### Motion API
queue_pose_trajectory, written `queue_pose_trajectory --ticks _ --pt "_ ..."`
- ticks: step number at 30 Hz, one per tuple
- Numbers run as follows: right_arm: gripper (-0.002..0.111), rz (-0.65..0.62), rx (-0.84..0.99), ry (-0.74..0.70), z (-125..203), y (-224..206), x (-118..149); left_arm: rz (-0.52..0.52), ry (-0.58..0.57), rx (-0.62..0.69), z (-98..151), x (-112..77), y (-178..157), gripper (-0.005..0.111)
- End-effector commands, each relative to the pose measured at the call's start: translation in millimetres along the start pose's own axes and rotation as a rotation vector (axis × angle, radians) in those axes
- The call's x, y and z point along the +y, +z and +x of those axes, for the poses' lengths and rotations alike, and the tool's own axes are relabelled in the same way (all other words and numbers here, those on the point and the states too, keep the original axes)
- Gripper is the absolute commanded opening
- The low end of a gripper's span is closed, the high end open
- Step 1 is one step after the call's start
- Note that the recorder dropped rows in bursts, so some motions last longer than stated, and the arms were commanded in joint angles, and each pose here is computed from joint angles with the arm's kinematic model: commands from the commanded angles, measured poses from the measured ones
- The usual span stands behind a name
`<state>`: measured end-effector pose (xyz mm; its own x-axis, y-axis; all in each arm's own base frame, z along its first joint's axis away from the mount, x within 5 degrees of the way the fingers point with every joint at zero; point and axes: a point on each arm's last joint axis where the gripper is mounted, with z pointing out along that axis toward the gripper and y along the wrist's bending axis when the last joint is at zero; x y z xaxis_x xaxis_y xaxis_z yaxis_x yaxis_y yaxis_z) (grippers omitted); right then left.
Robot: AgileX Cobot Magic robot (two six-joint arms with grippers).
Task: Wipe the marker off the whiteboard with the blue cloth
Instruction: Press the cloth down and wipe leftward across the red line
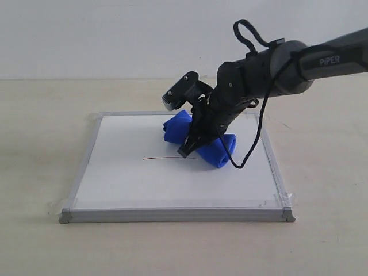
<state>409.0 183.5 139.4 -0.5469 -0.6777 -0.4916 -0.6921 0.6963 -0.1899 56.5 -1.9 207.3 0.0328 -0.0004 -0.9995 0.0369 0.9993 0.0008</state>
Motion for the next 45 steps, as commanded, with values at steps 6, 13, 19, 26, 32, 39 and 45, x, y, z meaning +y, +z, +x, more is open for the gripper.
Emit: queue_pose_trajectory --ticks 6,13,19,26,32,39,45 --pt "0.000 -0.040 0.112 0.018 22 35 5 0.003 0.000 -0.003 -1 -0.2 0 0.004" --pt "0.000 -0.142 0.185 0.023 28 48 32 0.003 0.000 -0.003 -1 -0.2 0 0.004" --pt "0.000 -0.392 0.228 -0.100 18 40 94 0.003 0.000 -0.003 -1 -0.2 0 0.004" --pt "0.000 -0.114 0.212 0.026 24 46 30 0.003 0.000 -0.003 -1 -0.2 0 0.004" --pt "0.000 0.145 0.319 0.157 32 27 -54 0.003 0.000 -0.003 -1 -0.2 0 0.004" --pt "0.000 -0.088 0.344 0.010 9 29 16 0.003 0.000 -0.003 -1 -0.2 0 0.004" --pt "0.000 -0.309 0.321 -0.130 -12 23 96 0.003 0.000 -0.003 -1 -0.2 0 0.004"
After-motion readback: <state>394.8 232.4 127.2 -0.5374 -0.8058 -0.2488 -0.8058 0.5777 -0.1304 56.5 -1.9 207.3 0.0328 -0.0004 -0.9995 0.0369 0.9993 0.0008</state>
